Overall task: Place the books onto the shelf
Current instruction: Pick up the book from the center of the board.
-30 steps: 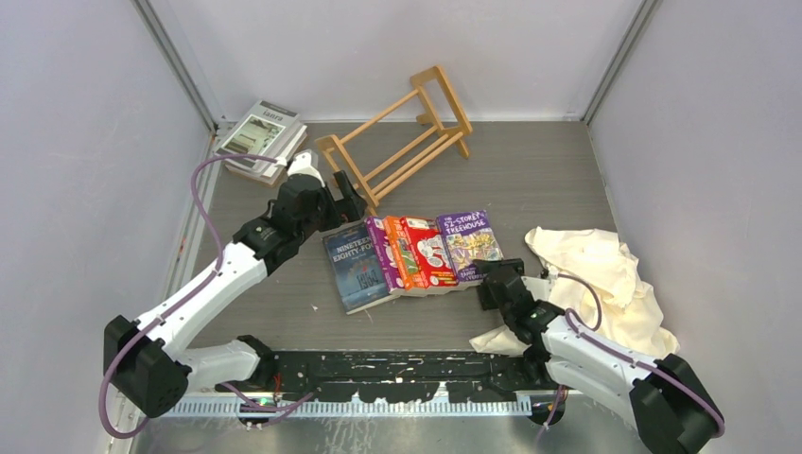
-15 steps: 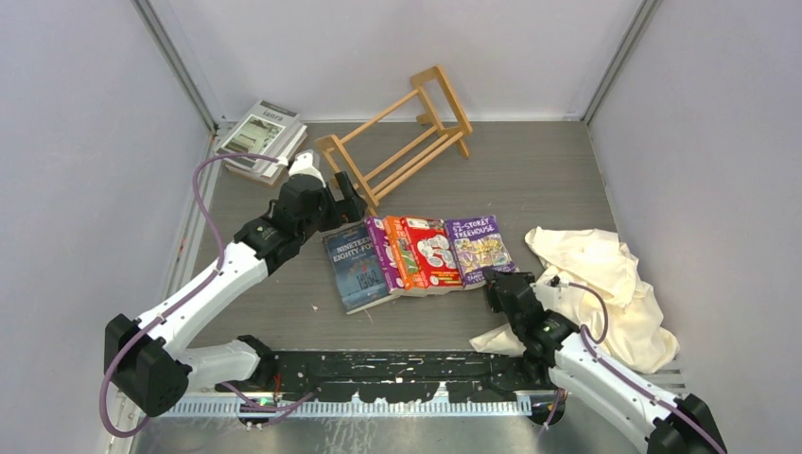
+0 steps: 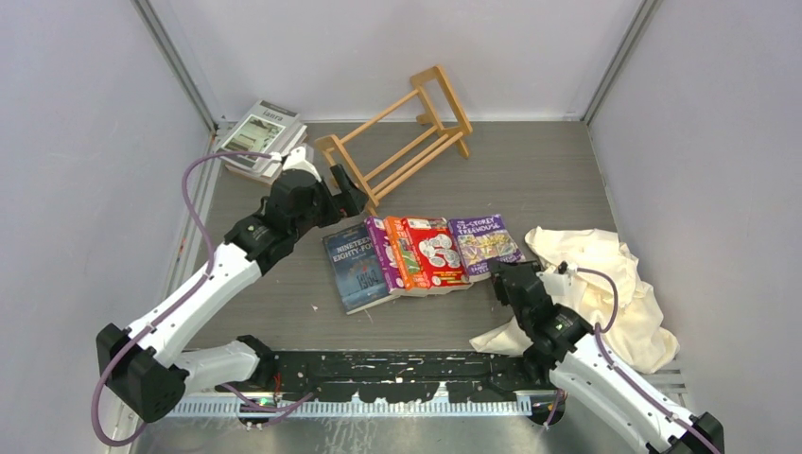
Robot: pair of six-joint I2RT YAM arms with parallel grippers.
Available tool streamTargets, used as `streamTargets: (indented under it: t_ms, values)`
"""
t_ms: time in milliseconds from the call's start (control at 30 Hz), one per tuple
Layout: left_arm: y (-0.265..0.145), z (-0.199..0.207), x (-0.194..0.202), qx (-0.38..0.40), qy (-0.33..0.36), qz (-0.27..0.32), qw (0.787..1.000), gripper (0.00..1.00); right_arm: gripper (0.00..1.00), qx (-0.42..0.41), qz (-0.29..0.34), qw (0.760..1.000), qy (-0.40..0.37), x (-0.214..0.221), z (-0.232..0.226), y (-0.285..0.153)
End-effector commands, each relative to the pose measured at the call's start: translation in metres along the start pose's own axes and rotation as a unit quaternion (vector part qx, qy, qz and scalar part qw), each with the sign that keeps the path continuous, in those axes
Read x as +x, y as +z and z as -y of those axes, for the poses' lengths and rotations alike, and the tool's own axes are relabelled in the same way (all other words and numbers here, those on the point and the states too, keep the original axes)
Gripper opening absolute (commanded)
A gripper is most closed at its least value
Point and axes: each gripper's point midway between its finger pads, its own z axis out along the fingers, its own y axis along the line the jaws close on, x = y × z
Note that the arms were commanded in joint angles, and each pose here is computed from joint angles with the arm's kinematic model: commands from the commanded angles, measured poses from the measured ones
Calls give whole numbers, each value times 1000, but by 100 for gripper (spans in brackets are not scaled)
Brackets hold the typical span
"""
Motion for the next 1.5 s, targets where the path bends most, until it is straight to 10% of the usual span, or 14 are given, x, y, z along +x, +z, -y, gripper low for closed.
streamTargets:
  t_ms: [0, 767, 1467]
  values:
    - [-25, 32, -27, 55, -36, 25, 998, 100, 1, -101, 2, 995, 22, -5, -78, -18]
    - [-33, 82, -19, 148, -159, -43, 975, 100, 1, -274, -148, 948, 58, 50, -222, -59]
    - [-5, 86, -38, 126, -189, -19, 974, 100, 1, -327, -299, 892, 88, 83, -255, -110]
